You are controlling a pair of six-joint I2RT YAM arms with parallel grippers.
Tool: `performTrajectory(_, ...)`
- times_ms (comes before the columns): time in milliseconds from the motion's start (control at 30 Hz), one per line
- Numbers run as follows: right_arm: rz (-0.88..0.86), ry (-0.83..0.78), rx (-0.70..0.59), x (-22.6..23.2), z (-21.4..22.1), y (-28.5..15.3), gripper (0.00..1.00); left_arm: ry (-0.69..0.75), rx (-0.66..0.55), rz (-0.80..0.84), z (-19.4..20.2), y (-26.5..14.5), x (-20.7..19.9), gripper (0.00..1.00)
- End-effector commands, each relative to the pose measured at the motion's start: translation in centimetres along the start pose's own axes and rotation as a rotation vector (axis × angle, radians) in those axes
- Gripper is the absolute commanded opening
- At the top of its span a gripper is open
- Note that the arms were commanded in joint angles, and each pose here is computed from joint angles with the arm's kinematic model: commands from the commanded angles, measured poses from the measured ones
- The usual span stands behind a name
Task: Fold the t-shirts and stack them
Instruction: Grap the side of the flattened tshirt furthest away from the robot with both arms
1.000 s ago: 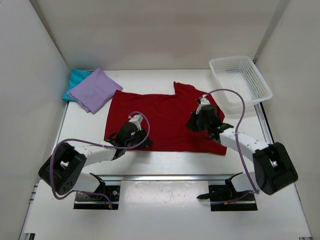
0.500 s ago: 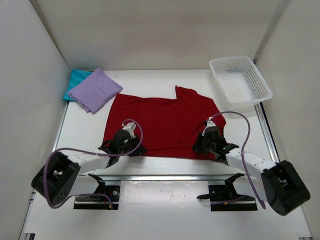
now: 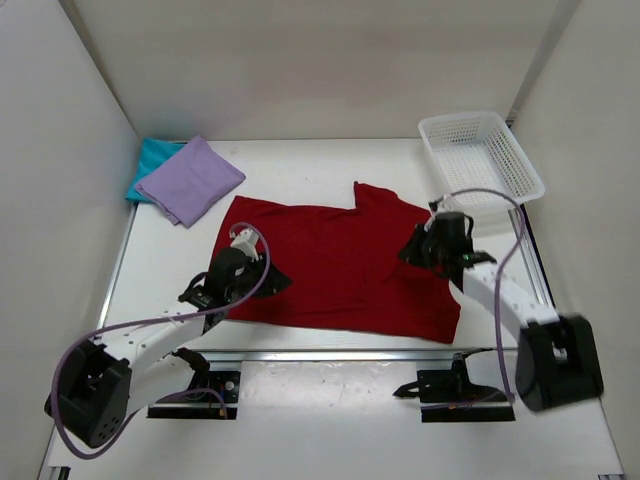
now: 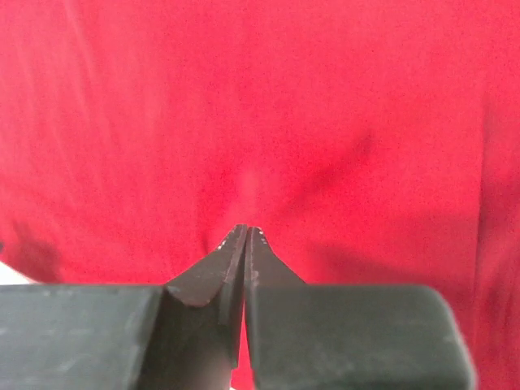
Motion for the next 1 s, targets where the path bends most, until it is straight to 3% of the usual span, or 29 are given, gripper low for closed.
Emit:
performTrajectory(0,-0.046,-0.116,-0.114,1.6,-7.4,3.0,0.0,0.054,-0.059,0.036,-3.5,0.6,-1.4,0.41)
performTrajectory(233,0.091,-0.155,-0.114,-0.6,-18.1,12.9,0.12,0.093,0.023,0.124,-1.8,3.2,-3.6,0.4)
performTrajectory(400,0.132,-0.199,-0.102,-1.5,-20.8,16.5,0.27,0.09,0.055,0.127,-0.5,3.6,-2.9,0.4)
performTrajectory(500,0.152,-0.217,-0.036,-2.0,-20.5,18.8,0.33,0.069,0.073,0.122,-0.1,3.8,-2.3,0.4)
performTrajectory(633,0.159,-0.247,-0.008,-1.4,-20.9,20.6,0.33,0.063,0.093,0.133,0.5,4.3,-2.4,0.4)
performTrajectory(967,0.167,-0.232,0.014,-1.2,-19.6,21.0,0.32,0.047,0.077,0.122,0.1,4.3,-1.8,0.39)
Point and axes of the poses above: each gripper's point midway between its finger pads, its own y axis out along the fingers, its own x axis along the line the jaws close on, z = x × y, the point moved 5 cm from there along -y, back along the fingers, and after that the axes turned 1 degree about y, right-handed, at the moved point
